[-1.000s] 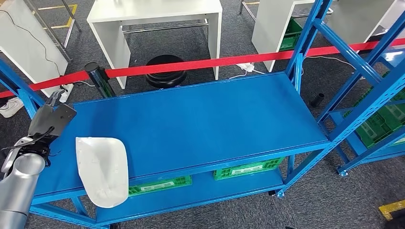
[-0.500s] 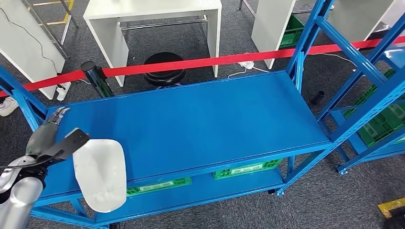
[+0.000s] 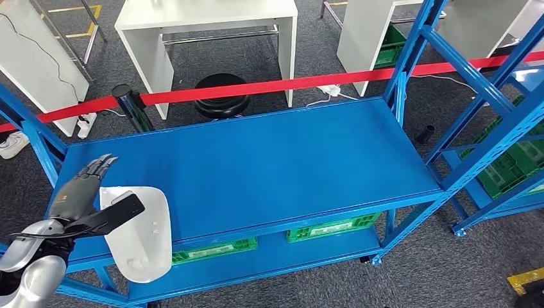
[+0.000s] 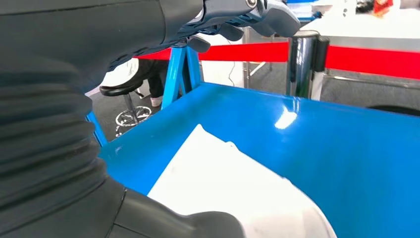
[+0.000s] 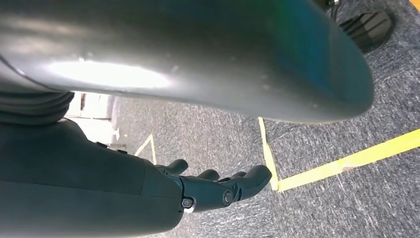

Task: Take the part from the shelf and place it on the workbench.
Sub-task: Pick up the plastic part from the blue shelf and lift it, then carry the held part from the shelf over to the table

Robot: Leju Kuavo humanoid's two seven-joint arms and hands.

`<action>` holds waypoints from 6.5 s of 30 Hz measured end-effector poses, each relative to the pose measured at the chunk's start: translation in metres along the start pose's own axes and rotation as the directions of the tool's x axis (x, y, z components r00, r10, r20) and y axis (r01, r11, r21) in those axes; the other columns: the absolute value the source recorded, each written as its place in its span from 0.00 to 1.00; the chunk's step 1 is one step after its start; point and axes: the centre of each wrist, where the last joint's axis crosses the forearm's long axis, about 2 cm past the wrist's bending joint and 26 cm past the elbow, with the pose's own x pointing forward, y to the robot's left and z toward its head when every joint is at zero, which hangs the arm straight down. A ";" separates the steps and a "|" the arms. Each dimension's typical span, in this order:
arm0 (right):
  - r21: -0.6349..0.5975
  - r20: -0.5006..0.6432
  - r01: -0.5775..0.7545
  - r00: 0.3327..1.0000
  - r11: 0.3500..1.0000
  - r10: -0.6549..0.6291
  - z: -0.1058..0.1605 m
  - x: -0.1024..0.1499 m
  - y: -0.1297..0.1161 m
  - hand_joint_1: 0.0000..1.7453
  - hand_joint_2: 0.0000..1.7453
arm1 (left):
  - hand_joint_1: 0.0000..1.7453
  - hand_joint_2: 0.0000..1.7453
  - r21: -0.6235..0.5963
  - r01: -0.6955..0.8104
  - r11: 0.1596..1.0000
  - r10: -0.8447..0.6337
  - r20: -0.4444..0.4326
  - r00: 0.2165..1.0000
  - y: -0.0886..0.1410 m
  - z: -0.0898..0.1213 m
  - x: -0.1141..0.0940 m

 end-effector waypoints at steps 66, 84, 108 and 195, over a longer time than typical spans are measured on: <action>-0.003 0.007 -0.037 0.999 0.999 0.037 0.001 0.004 0.004 0.00 0.00 | 1.00 1.00 -0.366 -0.070 0.928 -0.030 -0.261 0.965 -0.001 -0.114 -0.044; -0.005 0.006 -0.035 0.999 0.999 0.035 0.001 0.004 0.004 0.00 0.00 | 1.00 1.00 -0.318 -0.061 0.946 -0.010 -0.216 0.976 -0.009 -0.113 -0.042; -0.005 0.003 -0.020 1.000 1.000 0.020 0.001 0.003 0.002 0.00 0.00 | 1.00 1.00 0.150 -0.738 0.658 0.522 0.616 0.590 0.045 -0.069 0.076; 0.004 0.001 -0.060 0.998 0.998 0.060 0.002 0.009 0.003 0.00 0.00 | 1.00 1.00 -0.030 -0.747 0.664 0.557 0.686 0.468 0.034 -0.021 0.085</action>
